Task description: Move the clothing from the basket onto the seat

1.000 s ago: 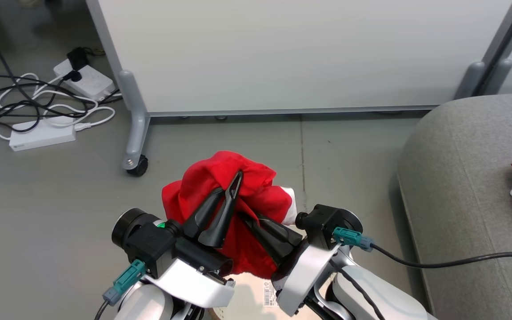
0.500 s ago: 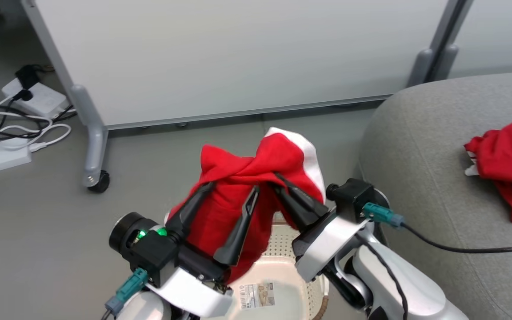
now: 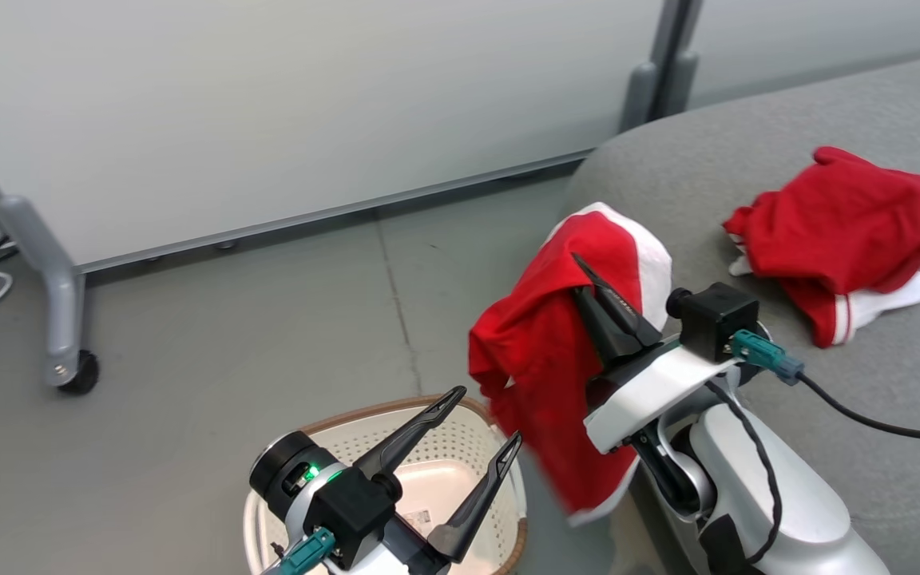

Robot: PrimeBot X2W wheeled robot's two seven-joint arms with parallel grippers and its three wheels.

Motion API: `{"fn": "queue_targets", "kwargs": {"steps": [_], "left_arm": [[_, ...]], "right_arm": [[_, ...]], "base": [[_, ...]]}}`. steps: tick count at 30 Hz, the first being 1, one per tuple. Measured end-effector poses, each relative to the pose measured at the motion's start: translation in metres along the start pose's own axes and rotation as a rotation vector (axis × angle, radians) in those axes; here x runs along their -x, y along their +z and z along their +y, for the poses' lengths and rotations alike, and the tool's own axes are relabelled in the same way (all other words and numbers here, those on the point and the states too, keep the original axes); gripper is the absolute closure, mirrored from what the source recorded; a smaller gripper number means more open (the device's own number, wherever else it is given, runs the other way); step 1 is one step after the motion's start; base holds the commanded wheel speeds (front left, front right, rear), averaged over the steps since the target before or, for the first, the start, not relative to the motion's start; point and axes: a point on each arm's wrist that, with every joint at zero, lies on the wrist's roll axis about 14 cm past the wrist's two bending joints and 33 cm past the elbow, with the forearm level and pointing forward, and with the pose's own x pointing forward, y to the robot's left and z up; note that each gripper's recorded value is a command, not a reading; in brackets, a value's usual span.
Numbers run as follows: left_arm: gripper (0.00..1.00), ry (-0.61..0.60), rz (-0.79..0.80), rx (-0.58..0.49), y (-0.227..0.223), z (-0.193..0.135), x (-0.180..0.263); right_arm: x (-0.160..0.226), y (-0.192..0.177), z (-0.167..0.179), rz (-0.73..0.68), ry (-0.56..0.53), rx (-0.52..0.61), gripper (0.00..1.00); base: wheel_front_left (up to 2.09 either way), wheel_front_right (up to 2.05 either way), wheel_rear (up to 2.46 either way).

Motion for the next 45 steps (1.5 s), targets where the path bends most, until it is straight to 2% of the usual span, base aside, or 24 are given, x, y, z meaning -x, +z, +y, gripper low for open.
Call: {"fn": "queue_targets", "kwargs": {"steps": [15,22,29,33,40,45], "left_arm": [[0.0,-0.188,0.064,0.039,-0.026,-0.031,-0.033],[0.0,-0.317,0.092,0.062,-0.038,-0.055,-0.05],[0.0,-0.368,0.1,0.08,-0.044,-0.058,-0.06],[0.0,-0.386,0.097,0.092,-0.045,-0.059,-0.065],[0.0,-0.408,0.096,0.098,-0.049,-0.054,-0.074],[0.0,-0.4,0.083,0.084,-0.05,-0.038,-0.084]], "right_arm": [[0.055,0.014,-0.089,-0.037,-0.299,0.02,1.0],[0.096,0.021,-0.132,-0.051,-0.468,0.03,1.0],[0.109,0.028,-0.159,-0.066,-0.558,0.066,1.0],[0.112,0.053,-0.179,-0.116,-0.61,0.127,1.0],[0.092,0.13,-0.212,-0.248,-0.649,0.313,1.0],[0.071,0.182,-0.235,-0.315,-0.661,0.413,1.0]], "base": [[0.0,0.0,0.0],[0.0,0.0,0.0],[0.0,0.0,0.0],[0.0,0.0,0.0],[0.0,0.0,0.0],[0.0,0.0,0.0]]}}
